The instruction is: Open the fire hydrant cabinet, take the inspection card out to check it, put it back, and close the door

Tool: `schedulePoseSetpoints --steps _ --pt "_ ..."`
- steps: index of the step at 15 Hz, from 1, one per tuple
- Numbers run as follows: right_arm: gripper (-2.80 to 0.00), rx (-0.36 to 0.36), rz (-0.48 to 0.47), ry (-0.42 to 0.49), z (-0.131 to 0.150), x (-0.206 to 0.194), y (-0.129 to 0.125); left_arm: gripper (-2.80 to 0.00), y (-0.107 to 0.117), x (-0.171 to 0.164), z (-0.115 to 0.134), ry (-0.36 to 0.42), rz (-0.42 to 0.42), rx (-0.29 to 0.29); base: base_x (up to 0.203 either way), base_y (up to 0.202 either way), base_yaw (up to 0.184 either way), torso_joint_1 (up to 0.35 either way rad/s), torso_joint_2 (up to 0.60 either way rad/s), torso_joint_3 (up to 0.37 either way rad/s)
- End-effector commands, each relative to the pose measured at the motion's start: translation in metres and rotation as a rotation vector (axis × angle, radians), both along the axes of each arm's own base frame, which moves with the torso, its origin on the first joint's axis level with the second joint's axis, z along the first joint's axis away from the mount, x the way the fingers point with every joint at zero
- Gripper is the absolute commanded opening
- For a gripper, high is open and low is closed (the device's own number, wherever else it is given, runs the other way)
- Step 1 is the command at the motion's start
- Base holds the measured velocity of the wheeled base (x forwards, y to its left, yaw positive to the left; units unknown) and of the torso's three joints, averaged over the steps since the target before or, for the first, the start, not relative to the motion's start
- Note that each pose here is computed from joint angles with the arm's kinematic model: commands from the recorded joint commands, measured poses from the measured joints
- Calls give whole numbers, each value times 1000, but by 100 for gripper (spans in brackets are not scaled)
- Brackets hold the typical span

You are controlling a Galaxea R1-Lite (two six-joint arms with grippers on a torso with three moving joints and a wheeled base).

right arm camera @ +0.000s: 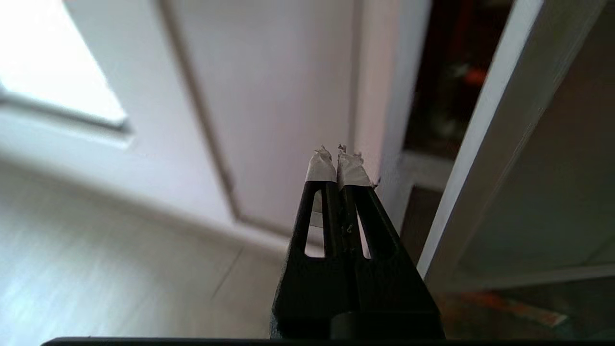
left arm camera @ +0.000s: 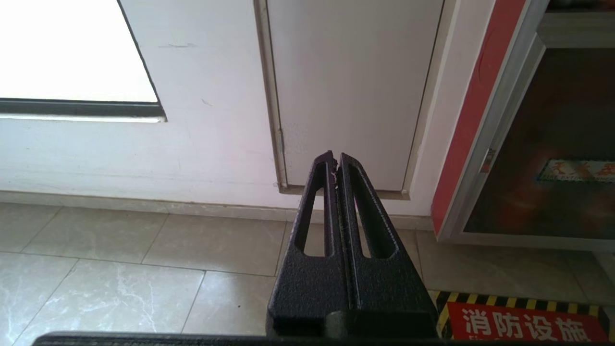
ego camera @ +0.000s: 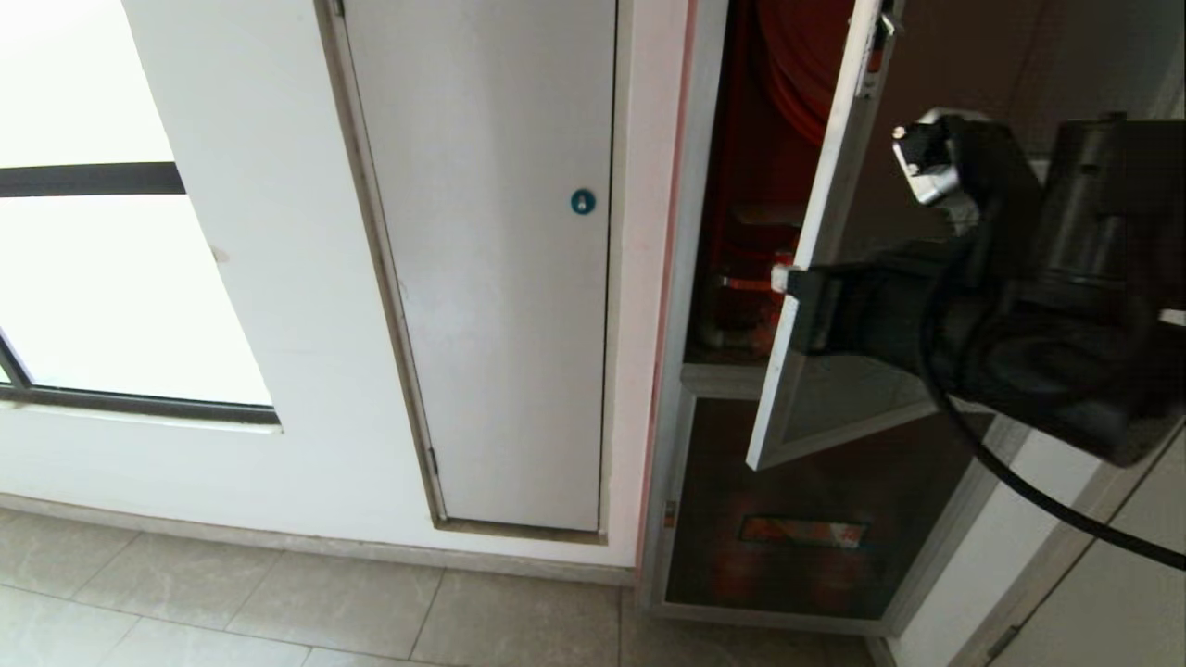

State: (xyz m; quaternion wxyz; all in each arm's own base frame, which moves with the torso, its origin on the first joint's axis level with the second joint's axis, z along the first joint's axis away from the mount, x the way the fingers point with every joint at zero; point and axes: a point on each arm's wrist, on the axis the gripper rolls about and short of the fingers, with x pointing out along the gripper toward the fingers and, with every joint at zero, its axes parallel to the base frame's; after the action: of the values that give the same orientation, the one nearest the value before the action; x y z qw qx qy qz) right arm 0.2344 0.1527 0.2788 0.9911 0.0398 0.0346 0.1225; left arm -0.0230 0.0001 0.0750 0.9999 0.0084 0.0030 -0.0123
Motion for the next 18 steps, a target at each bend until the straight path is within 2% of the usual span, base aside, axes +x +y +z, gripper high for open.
schedulePoseSetpoints --steps 1,6,10,18 --pt "-280 0 -120 -14 -20 30 27 -280 0 0 0 0 0 0 0 0 0 0 0 0" --pt "-280 168 -359 -223 -21 73 62 -280 0 0 0 0 0 0 0 0 0 0 0 0" --pt "-280 208 -481 -398 -16 93 77 -280 0 0 0 1 0 0 0 0 0 0 0 0" --pt "-280 262 -559 -482 -9 129 68 -280 0 0 0 1 0 0 0 0 0 0 0 0"
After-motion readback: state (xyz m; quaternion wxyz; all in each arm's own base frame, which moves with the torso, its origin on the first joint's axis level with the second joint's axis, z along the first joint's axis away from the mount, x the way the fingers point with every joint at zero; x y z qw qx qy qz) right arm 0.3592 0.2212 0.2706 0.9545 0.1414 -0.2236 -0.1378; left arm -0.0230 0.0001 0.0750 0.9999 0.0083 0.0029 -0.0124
